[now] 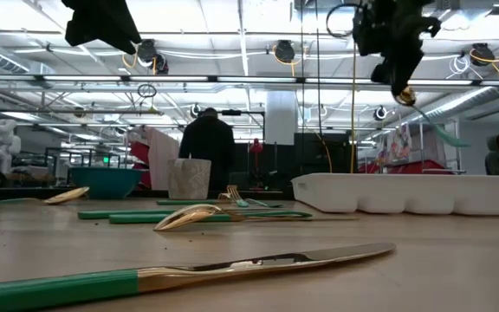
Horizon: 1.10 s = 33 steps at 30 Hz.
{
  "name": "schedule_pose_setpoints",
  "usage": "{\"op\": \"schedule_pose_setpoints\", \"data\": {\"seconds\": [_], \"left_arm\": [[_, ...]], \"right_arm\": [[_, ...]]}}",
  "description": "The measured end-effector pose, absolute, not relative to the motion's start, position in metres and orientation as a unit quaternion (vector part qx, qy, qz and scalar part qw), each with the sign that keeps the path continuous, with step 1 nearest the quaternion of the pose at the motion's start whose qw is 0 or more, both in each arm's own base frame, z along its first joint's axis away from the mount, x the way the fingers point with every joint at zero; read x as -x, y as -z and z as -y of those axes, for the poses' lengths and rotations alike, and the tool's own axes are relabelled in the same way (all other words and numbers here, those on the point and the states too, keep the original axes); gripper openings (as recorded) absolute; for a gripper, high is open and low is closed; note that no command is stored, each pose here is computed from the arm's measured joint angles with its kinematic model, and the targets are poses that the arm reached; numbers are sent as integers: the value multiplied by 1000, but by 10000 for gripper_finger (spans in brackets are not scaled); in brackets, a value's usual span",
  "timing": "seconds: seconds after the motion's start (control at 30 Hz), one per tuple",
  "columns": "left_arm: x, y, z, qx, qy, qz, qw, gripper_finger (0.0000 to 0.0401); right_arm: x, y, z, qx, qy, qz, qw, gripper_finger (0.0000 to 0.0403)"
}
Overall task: Sort silverware
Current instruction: Put the green spoon into the white cutlery tray
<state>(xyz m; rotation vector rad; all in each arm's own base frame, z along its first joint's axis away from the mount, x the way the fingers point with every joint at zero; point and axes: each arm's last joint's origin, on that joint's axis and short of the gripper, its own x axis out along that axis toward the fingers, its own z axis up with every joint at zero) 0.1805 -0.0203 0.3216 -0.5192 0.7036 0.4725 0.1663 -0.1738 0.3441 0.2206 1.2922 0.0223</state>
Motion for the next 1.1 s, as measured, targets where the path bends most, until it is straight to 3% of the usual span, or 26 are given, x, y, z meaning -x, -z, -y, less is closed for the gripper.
{"op": "schedule_pose_setpoints", "data": {"seconds": [0.2,0.77,1.1], "left_arm": [[-180,-322,20,246,-232,-334,880,123],[-181,-322,14,237,-267,-317,879,123],[-181,-322,14,237,-268,-317,878,123]], "right_arm": [[-154,-338,200,-119,14,-523,844,0],[-131,-257,192,-160,-26,-560,813,0],[-125,-200,188,-157,6,-576,802,1]]}}
